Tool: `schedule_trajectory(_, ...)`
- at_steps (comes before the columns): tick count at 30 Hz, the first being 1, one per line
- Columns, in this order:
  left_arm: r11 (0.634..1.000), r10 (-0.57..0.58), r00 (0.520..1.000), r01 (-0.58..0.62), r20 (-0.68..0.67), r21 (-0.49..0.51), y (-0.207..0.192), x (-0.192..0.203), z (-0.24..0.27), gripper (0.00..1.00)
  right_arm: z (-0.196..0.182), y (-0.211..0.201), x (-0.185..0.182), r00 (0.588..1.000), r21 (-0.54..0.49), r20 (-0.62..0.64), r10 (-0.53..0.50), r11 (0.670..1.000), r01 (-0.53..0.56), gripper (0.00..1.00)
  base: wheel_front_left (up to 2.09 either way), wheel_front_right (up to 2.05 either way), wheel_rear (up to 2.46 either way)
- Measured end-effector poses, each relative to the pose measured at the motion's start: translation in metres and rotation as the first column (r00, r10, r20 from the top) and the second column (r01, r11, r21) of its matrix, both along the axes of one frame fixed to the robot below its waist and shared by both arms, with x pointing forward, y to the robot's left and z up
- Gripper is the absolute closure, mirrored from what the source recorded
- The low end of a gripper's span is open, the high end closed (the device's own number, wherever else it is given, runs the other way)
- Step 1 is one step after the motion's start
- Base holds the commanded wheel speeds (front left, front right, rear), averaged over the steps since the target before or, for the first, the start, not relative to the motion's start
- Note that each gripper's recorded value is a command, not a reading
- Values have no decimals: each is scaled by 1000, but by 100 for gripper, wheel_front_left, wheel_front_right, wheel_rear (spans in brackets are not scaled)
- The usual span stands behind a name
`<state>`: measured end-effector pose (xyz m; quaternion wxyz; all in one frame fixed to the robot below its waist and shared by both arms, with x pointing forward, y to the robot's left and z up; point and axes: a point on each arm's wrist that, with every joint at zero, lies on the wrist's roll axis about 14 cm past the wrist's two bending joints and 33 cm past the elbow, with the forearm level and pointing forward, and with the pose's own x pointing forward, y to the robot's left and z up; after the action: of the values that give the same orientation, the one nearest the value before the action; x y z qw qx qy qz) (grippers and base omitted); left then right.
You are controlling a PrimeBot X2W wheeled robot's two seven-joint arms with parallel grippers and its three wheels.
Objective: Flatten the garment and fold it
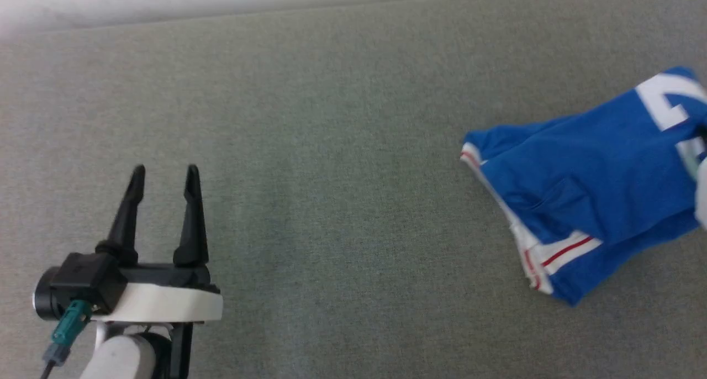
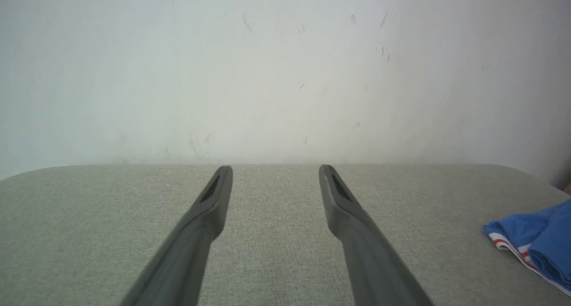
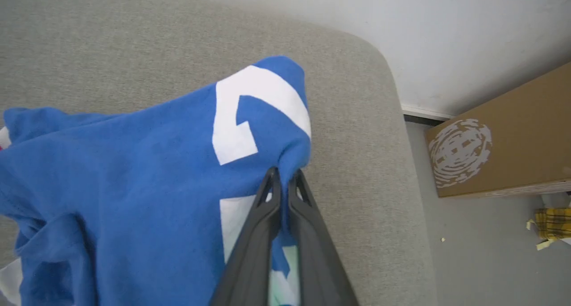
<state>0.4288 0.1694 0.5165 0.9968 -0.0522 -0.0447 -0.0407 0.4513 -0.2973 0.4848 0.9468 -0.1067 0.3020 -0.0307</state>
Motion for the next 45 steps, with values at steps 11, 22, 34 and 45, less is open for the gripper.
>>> schedule_trajectory(11,999,-45,995,45,87,5,-22,50,0,0,-4,-79,21,993,-190,-41,-109,977,99,100,0,0,0)
schedule_trajectory(22,998,-64,997,63,50,7,-32,81,-41,0,-45,-147,12,961,-342,-128,-245,921,189,100,0,0,0)
schedule_trajectory(34,997,-72,997,71,24,21,-37,85,-59,0,-69,-164,4,945,-372,-143,-295,900,225,0,0,0,0)
schedule_trajectory(45,999,-36,997,36,73,9,-33,68,-22,0,-40,-142,6,968,-298,-24,-250,926,231,0,0,0,0)
